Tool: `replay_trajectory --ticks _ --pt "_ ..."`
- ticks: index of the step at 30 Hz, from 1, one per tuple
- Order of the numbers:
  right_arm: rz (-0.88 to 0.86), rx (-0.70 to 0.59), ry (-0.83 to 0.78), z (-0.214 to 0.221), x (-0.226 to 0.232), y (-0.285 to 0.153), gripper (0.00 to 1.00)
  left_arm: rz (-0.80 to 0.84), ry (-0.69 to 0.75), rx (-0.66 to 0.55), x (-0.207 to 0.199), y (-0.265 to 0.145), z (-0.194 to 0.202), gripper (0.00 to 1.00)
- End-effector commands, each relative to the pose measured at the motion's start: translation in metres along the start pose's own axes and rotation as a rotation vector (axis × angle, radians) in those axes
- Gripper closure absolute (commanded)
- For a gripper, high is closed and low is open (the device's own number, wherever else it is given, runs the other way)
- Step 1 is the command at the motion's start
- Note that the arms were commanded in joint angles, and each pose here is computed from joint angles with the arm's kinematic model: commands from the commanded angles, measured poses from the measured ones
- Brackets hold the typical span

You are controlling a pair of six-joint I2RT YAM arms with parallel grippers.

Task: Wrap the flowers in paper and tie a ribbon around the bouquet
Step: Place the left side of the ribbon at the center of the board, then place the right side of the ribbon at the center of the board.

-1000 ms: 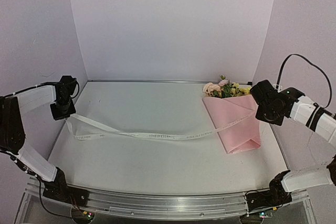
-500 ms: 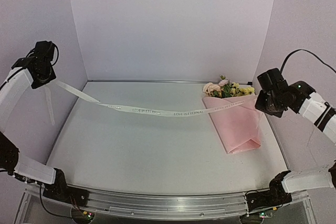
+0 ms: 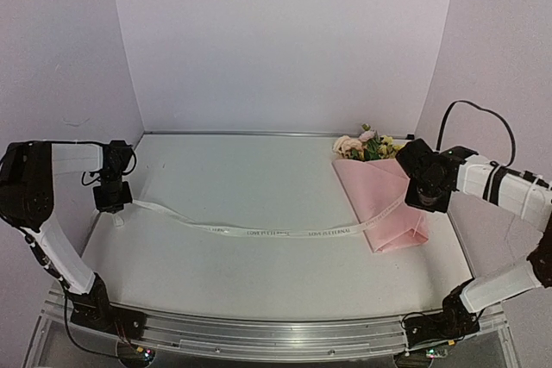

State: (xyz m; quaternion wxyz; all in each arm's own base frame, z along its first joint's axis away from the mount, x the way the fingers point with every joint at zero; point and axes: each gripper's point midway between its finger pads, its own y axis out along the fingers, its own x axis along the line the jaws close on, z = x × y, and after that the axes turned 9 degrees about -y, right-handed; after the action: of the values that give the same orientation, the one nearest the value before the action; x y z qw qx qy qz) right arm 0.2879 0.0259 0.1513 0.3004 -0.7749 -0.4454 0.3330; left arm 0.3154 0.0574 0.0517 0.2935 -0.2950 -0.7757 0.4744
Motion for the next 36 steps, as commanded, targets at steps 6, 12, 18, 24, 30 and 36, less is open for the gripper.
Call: replay_trajectory --ticks 6,12,18,24,30,36 --pt "0.077 -0.009 0.065 0.001 -0.021 0.01 1.0 0.04 -0.123 -0.087 -0.01 -0.01 -0.027 0.79" --pt "0.074 0.046 0.111 0.03 -0.026 0.019 0.98 0.114 -0.255 -0.157 -0.008 -0.029 -0.039 0.5" --pt "0.044 0.081 0.17 0.051 -0.029 0.021 0.78 0.298 -0.299 -0.177 -0.031 -0.057 -0.052 0.22" --pt "-0.053 0.021 0.229 0.047 -0.036 0.0 0.18 0.514 -0.213 -0.122 -0.078 -0.085 -0.043 0.12" --pt "-0.121 -0.069 0.171 -0.005 -0.029 -0.015 0.02 0.664 -0.063 -0.07 -0.131 -0.113 -0.01 0.11" --pt "-0.113 -0.064 0.239 -0.019 -0.038 -0.012 0.05 0.786 0.04 0.026 -0.176 -0.129 0.027 0.12"
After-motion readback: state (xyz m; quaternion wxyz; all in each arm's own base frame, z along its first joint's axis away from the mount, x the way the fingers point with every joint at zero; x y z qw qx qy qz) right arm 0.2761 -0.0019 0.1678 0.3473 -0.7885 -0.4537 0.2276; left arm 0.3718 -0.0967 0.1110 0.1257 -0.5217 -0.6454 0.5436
